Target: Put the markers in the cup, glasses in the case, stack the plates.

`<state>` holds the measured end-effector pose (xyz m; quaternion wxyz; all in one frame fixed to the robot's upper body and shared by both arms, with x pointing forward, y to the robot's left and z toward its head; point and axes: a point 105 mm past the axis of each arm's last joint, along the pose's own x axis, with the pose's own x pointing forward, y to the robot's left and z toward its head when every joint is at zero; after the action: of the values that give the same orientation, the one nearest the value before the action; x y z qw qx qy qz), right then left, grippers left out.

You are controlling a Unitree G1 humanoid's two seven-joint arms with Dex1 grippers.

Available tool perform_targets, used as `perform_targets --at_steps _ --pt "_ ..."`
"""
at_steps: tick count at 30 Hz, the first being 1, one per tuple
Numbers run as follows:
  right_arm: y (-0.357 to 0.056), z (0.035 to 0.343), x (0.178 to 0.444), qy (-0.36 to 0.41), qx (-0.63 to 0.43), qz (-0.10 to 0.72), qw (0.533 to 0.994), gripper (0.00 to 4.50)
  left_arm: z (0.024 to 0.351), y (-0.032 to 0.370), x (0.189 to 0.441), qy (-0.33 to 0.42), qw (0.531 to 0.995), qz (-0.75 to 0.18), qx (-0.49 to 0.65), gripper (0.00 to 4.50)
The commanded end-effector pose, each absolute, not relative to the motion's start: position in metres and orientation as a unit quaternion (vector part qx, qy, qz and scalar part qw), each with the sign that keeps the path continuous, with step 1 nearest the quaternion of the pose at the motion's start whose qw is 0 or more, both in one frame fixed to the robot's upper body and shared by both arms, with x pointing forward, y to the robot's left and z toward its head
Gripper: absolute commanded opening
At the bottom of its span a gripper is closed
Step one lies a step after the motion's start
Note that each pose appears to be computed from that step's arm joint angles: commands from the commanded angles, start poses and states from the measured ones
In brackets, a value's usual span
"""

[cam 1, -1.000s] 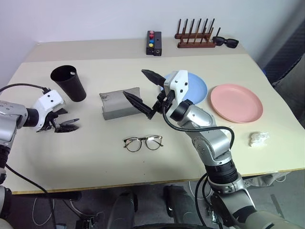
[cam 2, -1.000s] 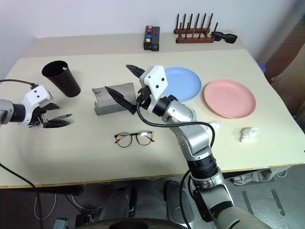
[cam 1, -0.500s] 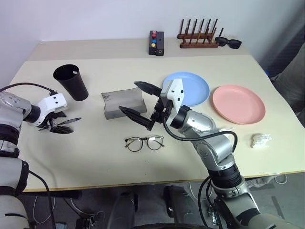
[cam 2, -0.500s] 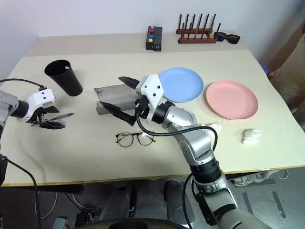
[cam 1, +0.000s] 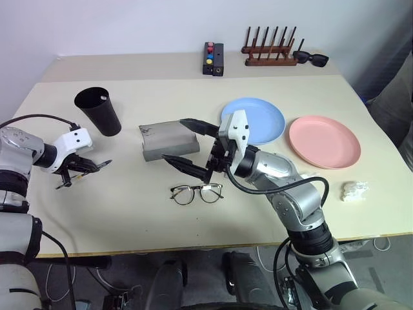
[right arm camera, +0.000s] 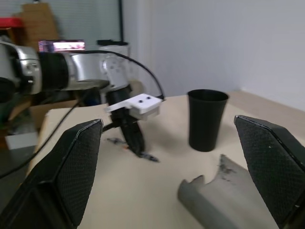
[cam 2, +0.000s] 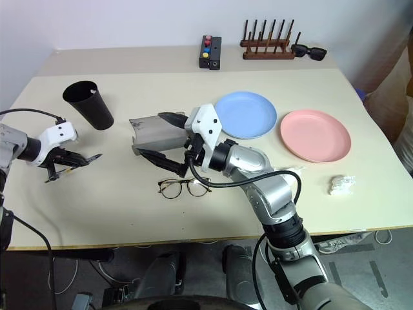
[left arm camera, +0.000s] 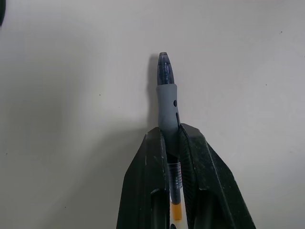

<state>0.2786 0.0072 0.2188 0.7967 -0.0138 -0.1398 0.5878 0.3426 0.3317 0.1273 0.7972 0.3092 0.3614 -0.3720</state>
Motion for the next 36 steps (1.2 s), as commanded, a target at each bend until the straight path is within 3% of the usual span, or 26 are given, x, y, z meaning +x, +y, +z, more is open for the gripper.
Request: perform_targets --at_steps 1,5,10,13,17,21,25,36 --pt "0.006 0.235 0.269 -0.173 -0.018 0.598 0.782 4.5 0.157 0.324 0.345 0.287 0.846 -0.379 0.242 0.03" --pt "0.001 0.232 0.268 -0.167 -0.023 0.604 0.779 4.5 0.211 0.314 0.346 0.156 0.899 -0.385 0.139 0.03" --pt "0.0 0.225 0.267 -0.154 -0.036 0.616 0.772 4.5 0.276 0.291 0.347 -0.02 0.922 -0.382 0.057 0.03" --pt "0.001 0.223 0.268 -0.152 -0.041 0.619 0.769 4.5 0.311 0.285 0.356 -0.116 0.936 -0.33 0.039 0.03" --pt "0.004 0.223 0.268 -0.153 -0.041 0.622 0.767 4.5 0.343 0.293 0.38 -0.203 0.96 -0.183 0.055 0.03" --pt "0.005 0.223 0.269 -0.156 -0.04 0.623 0.766 4.5 0.344 0.301 0.395 -0.234 0.964 -0.083 0.1 0.03" --pt "0.006 0.223 0.268 -0.158 -0.038 0.62 0.768 4.5 0.322 0.31 0.408 -0.241 0.964 -0.015 0.111 0.03" --pt "0.003 0.223 0.269 -0.159 -0.037 0.607 0.778 4.5 0.284 0.312 0.42 -0.24 0.969 0.019 0.053 0.03"
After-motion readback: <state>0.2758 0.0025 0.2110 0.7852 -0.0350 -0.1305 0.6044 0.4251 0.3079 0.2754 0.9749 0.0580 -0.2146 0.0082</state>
